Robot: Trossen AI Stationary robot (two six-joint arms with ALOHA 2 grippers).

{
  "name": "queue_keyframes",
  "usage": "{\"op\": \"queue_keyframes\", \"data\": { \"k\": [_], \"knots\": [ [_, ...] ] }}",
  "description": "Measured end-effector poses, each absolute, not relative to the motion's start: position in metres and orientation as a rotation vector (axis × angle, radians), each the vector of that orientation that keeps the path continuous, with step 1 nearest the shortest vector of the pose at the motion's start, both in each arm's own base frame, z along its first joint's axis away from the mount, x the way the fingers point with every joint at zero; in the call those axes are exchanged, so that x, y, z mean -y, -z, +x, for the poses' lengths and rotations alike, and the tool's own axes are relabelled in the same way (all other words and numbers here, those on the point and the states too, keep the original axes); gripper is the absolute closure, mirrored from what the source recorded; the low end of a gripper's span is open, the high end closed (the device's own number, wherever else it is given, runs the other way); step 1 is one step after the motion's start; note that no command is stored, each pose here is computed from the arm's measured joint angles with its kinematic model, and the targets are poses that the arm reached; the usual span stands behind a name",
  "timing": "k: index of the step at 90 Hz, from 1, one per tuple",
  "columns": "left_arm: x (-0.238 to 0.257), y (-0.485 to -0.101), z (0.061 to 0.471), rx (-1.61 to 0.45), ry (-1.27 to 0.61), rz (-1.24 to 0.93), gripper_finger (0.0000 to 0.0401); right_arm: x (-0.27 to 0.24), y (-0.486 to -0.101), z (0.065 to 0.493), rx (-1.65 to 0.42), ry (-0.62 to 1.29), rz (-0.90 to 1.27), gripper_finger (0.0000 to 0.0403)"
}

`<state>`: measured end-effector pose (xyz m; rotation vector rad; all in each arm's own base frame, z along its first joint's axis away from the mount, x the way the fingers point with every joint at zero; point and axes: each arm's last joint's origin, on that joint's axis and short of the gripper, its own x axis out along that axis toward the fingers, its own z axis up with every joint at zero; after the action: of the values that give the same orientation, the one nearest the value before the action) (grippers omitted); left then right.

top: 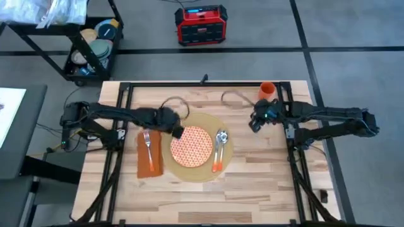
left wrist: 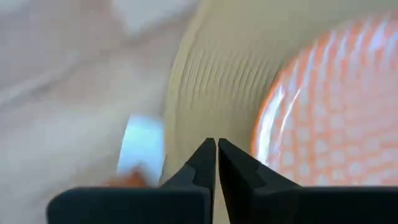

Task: Set table place
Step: Move the orange cup to the top right of the placemat

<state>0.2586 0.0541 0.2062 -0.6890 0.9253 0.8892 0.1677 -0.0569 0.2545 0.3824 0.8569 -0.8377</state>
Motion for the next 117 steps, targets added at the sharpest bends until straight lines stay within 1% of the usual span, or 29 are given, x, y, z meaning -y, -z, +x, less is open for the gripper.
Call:
{"op": "queue_keyframes", "data": {
  "k": [12, 22, 27, 34, 45, 56, 70, 78, 85, 93, 100, 105, 110, 117],
  "knots": [
    [-0.078, -0.236, 0.272, -0.843, -0.775, -0.608, 0.0401, 0.085, -0.282, 0.161, -0.829, 0.850, 0.359, 0.0295],
    [-0.094, -0.261, 0.277, -0.795, -0.735, -0.522, 0.0401, 0.110, -0.311, 0.151, -0.809, 0.903, 0.257, 0.0294],
    [-0.100, -0.270, 0.278, -0.778, -0.726, -0.493, 0.0401, 0.127, -0.316, 0.147, -0.845, 0.904, 0.266, 0.0290],
    [-0.107, -0.280, 0.278, -0.772, -0.697, -0.465, 0.0401, 0.150, -0.309, 0.144, -0.905, 0.828, 0.391, 0.0276],
    [-0.113, -0.287, 0.277, -0.785, -0.628, -0.441, 0.0401, 0.177, -0.280, 0.154, -1.015, 0.712, 0.531, 0.0240],
    [-0.118, -0.289, 0.274, -0.809, -0.614, -0.418, 0.0401, 0.192, -0.254, 0.166, -1.129, 0.656, 0.533, 0.0217],
    [-0.119, -0.286, 0.269, -0.860, -0.621, -0.421, 0.0401, 0.202, -0.238, 0.176, -1.205, 0.668, 0.465, 0.0218],
    [-0.119, -0.285, 0.268, -0.877, -0.618, -0.424, 0.0401, 0.202, -0.243, 0.177, -1.193, 0.658, 0.461, 0.0222],
    [-0.118, -0.286, 0.268, -0.875, -0.596, -0.435, 0.0401, 0.198, -0.262, 0.178, -1.150, 0.650, 0.429, 0.0222],
    [-0.118, -0.287, 0.268, -0.865, -0.595, -0.436, 0.0401, 0.191, -0.289, 0.178, -1.141, 0.706, 0.275, 0.0221],
    [-0.118, -0.287, 0.269, -0.858, -0.594, -0.437, 0.0401, 0.191, -0.297, 0.173, -1.177, 0.787, 0.134, 0.0221],
    [-0.118, -0.287, 0.269, -0.858, -0.595, -0.439, 0.0401, 0.197, -0.295, 0.167, -1.190, 0.819, 0.162, 0.0221],
    [-0.118, -0.287, 0.269, -0.857, -0.595, -0.439, 0.0401, 0.203, -0.287, 0.160, -1.244, 0.816, 0.245, 0.0220],
    [-0.118, -0.287, 0.269, -0.857, -0.595, -0.439, 0.0401, 0.214, -0.275, 0.154, -1.307, 0.823, 0.305, 0.0220]
  ]
}}
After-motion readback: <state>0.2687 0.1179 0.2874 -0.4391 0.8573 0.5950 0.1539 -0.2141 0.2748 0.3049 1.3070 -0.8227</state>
